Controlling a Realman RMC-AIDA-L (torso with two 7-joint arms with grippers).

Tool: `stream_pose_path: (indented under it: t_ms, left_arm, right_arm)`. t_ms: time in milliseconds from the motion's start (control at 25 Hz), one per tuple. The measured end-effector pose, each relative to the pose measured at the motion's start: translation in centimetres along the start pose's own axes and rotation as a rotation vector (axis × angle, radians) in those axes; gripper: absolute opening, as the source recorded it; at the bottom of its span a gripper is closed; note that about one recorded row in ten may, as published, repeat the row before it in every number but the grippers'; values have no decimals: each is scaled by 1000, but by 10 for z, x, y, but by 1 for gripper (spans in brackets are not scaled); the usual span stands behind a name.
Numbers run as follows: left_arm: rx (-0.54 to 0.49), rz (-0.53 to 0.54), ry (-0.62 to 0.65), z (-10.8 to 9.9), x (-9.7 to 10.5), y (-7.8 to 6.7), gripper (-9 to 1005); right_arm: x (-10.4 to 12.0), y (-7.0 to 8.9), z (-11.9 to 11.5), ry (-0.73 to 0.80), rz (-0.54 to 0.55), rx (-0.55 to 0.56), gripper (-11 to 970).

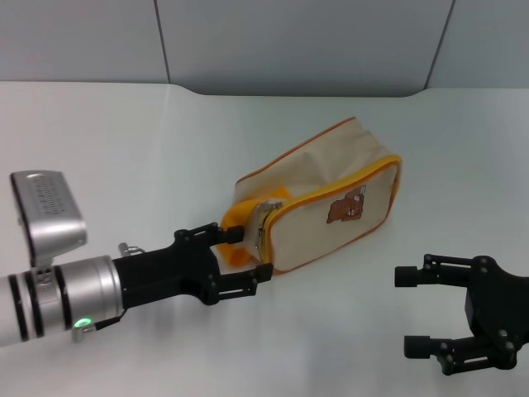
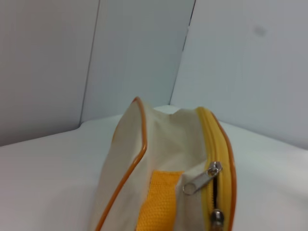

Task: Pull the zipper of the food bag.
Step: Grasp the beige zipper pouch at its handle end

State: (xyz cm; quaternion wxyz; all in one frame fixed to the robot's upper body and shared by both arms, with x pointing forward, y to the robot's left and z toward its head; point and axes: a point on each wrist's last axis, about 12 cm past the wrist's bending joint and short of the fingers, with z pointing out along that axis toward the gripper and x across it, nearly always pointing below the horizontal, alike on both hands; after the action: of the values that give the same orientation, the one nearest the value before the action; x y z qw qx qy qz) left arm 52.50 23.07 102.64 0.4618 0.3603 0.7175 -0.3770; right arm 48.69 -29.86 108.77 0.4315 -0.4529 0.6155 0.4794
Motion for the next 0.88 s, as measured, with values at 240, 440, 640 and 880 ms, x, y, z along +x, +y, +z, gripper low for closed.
stream_pose_path:
  t_ms: [240, 440, 640, 880]
  left_arm:
    - [-81, 5, 14, 14, -7, 12, 798]
    - [-148, 1, -29, 17, -12, 19, 796]
    - [-179, 24, -66, 23, -12, 17, 793]
    - [-192, 31, -38, 36, -12, 16, 790]
  right_arm:
    - [1, 1, -1, -6, -10, 8, 840]
    - [1, 1, -2, -7, -10, 11, 840]
    - [0, 0, -3, -14, -12, 21, 840]
    - [0, 0, -3, -16, -10, 25, 841]
